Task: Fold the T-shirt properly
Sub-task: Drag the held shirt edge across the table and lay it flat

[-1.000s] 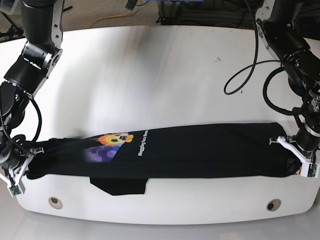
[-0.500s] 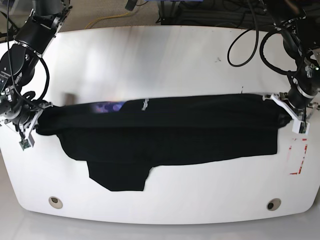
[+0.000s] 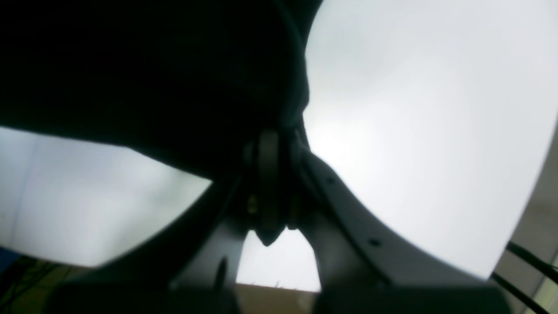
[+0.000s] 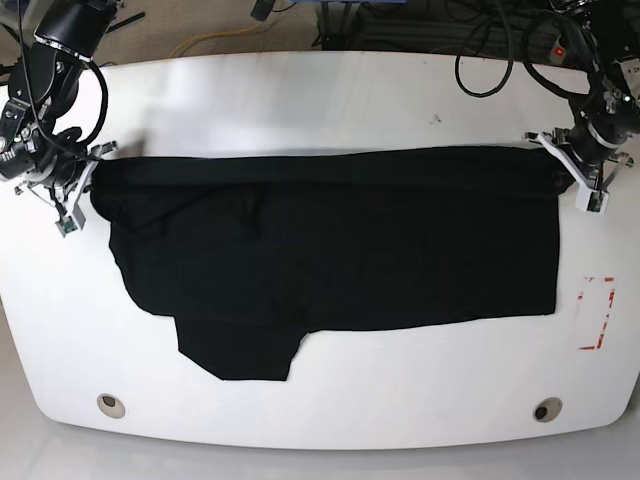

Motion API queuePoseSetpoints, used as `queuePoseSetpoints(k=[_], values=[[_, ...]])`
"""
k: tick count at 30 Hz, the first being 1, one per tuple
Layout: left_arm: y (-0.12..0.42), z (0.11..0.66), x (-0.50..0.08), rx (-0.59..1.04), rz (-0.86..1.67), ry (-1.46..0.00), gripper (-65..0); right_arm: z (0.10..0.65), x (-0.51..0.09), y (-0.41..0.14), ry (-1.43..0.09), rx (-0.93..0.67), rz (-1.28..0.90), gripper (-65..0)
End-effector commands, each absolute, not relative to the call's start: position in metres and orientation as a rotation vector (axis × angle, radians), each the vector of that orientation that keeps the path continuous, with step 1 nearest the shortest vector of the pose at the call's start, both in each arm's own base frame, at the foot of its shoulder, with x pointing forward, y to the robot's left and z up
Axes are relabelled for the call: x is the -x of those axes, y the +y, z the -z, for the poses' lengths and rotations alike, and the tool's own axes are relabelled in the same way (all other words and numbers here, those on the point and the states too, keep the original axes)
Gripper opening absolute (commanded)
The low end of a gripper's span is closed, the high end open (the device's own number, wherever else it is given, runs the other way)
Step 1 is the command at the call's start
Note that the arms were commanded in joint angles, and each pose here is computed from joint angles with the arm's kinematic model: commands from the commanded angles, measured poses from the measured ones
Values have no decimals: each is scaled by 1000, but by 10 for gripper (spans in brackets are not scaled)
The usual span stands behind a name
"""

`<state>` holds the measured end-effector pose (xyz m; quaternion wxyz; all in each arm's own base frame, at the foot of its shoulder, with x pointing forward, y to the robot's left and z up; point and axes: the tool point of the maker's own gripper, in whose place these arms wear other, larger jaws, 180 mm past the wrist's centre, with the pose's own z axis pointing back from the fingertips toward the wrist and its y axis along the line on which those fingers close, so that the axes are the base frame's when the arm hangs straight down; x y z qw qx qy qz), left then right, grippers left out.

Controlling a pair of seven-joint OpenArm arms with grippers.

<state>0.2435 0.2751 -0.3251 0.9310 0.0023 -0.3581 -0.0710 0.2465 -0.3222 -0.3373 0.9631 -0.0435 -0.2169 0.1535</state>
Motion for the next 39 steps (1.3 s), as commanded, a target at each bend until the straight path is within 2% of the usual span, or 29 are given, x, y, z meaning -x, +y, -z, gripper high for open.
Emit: queuePoseSetpoints(k=[1,11,13,19,21,23,26,31,35,39], values=[[286,319,-238,-44,156,-733,-650,331,-244,-331,-441,117,-318,-650],[298,333,-204,-69,229,-644,-647,351,-215,-330,-359,101,-318,-650],[298,337,-198,-66,238,-627,-612,354,-211,-331,-347,100,-319,-637],[303,341,-187,-77,247,-587,-385,359,-190,-341,-321,102,-260,-392],[304,342,-184,-78,248,-578,-308,362,-180,-345,-319,97,-216,-290],[304,343,-183,-77,248,-575,-267,361,-174,-351,-314,106,-193,-217],[303,342,-182,-74,256,-576,-251,360,-166,-356,-314,112,-169,-128],[319,326,-183,-122,373,-584,-251,345,-171,-360,-406,72,-110,-117],[345,303,-186,-177,293,-652,-253,338,-176,-360,-460,41,-85,-117],[342,292,-200,-150,247,-739,-253,341,-183,-350,-489,6,-66,-117]])
